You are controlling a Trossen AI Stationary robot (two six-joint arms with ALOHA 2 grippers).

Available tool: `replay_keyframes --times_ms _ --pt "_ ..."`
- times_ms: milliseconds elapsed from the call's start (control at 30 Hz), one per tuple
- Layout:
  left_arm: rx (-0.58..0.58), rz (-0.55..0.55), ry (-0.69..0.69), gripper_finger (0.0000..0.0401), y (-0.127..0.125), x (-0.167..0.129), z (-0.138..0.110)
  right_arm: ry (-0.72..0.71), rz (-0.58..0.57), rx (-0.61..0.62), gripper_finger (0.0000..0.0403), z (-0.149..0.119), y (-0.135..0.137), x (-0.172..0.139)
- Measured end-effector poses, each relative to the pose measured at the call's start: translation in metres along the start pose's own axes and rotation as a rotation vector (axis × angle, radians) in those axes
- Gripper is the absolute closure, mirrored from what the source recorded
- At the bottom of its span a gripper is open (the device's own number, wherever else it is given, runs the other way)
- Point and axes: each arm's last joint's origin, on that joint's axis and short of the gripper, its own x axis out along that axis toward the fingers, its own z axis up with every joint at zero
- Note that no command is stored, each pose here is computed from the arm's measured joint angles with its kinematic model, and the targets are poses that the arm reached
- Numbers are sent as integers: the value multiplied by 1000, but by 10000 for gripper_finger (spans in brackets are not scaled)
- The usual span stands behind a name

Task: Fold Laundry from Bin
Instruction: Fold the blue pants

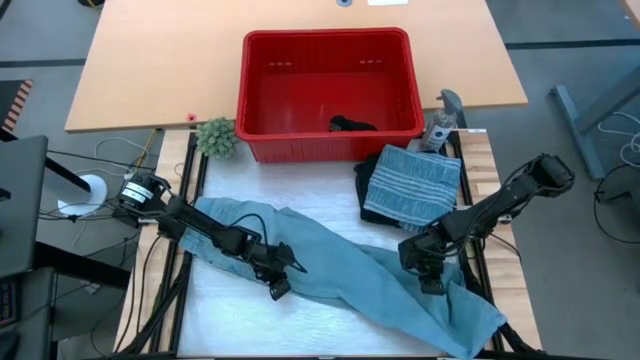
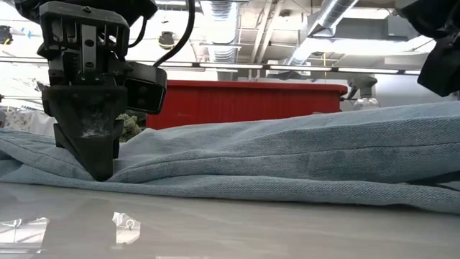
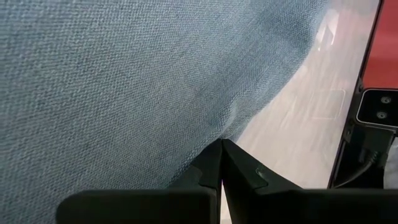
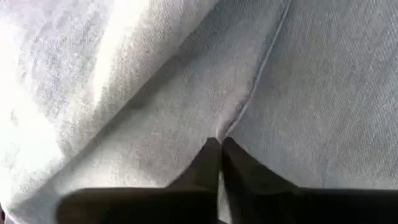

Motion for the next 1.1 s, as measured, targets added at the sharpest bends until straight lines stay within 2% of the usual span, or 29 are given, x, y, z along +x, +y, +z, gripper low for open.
replay_keyframes --times_ms 200,433,567,667,867,967,1100 --pt "2 4 -6 401 0 0 0 -20 -29 77 389 0 -1 0" --pt "34 14 -15 401 -3 1 -5 -144 -213 217 389 -11 -8 -15" --pt "43 20 -19 401 -4 2 -7 -239 -253 338 389 -21 -8 -28" --pt "57 23 -14 401 -5 2 -10 -243 -292 409 389 -34 -6 -38" --pt "68 41 -16 401 -6 3 -13 -300 -353 426 389 -52 9 -66" --pt "79 41 -16 401 -6 3 -13 -293 -355 447 389 -57 13 -71" --pt "84 41 -15 401 -6 3 -13 -205 -384 518 389 -66 16 -67"
